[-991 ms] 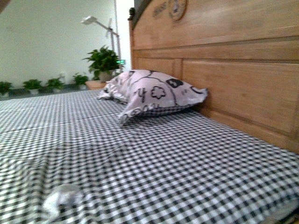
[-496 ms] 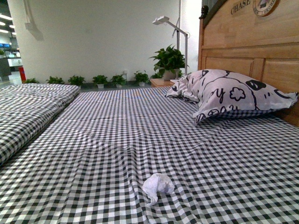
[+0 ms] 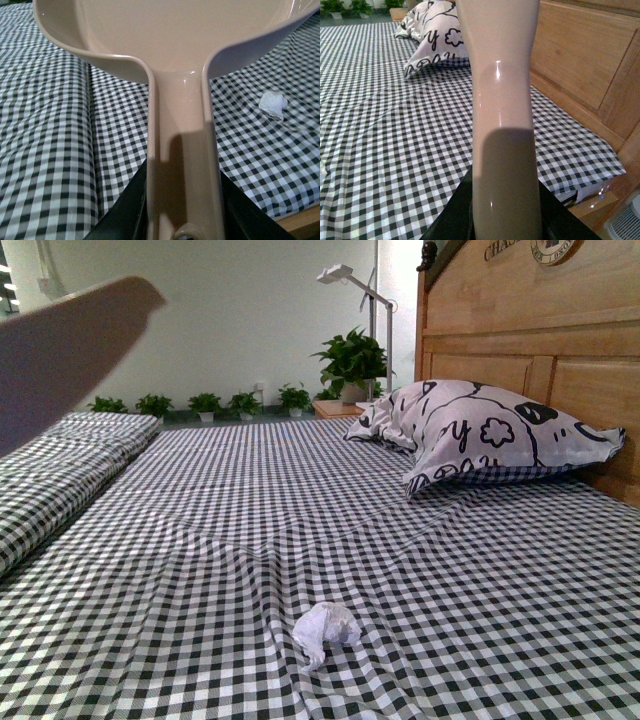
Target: Clean up trash
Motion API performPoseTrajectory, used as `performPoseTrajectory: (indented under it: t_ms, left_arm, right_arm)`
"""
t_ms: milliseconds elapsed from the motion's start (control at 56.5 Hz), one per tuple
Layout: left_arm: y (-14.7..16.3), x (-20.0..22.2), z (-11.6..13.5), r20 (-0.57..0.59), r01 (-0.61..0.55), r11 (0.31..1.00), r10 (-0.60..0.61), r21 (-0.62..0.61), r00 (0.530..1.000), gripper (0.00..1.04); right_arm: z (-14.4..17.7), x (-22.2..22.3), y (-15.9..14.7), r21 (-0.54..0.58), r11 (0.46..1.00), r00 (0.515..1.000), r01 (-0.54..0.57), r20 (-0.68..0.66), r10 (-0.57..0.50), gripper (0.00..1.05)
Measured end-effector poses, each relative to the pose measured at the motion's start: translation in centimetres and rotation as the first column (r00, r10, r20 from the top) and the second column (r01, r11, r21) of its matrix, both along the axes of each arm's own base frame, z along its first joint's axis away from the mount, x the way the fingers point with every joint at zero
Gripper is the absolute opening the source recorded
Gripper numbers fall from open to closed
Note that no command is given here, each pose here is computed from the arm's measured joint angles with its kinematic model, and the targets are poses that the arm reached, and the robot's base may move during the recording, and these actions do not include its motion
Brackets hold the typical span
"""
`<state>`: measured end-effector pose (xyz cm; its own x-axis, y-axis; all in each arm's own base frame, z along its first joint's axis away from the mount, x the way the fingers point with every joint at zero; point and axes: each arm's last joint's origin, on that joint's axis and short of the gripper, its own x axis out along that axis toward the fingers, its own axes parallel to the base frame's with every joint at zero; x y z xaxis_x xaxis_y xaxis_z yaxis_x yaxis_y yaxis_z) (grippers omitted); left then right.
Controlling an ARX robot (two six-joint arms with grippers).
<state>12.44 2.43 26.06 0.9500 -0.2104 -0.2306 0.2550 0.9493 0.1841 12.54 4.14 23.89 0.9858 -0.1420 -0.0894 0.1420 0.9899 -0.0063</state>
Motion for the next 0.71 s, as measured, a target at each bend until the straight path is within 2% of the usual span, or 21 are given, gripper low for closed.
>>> performPoseTrajectory:
  t_ms: [124,265,407,637,708]
  left_arm:
    - [0.3,2.0,0.1,-0.055,0.127,0.986,-0.122,0.107,0.991,0.27]
    - [0.8,4.1,0.1,-0.158,0.273,0.940,-0.243,0.205,0.957,0.27]
    - [1.4,5.7,-0.2,-0.234,0.342,0.903,-0.285,0.259,0.930,0.27]
    - [1.6,6.6,-2.0,-0.310,0.434,0.841,-0.339,0.323,0.888,0.27]
    - [1.7,6.7,-3.3,-0.336,0.456,0.828,-0.350,0.327,0.875,0.27]
  right_arm:
    - [0.0,0.0,0.0,0.001,1.000,1.000,0.000,0.000,0.000,0.18]
    - [0.0,0.0,0.0,0.000,1.000,1.000,0.000,0.000,0.000,0.18]
    - [0.0,0.0,0.0,0.000,1.000,1.000,0.000,0.000,0.000,0.18]
    - [0.0,0.0,0.0,0.000,1.000,1.000,0.000,0.000,0.000,0.18]
    - [0.0,0.0,0.0,0.000,1.000,1.000,0.000,0.000,0.000,0.18]
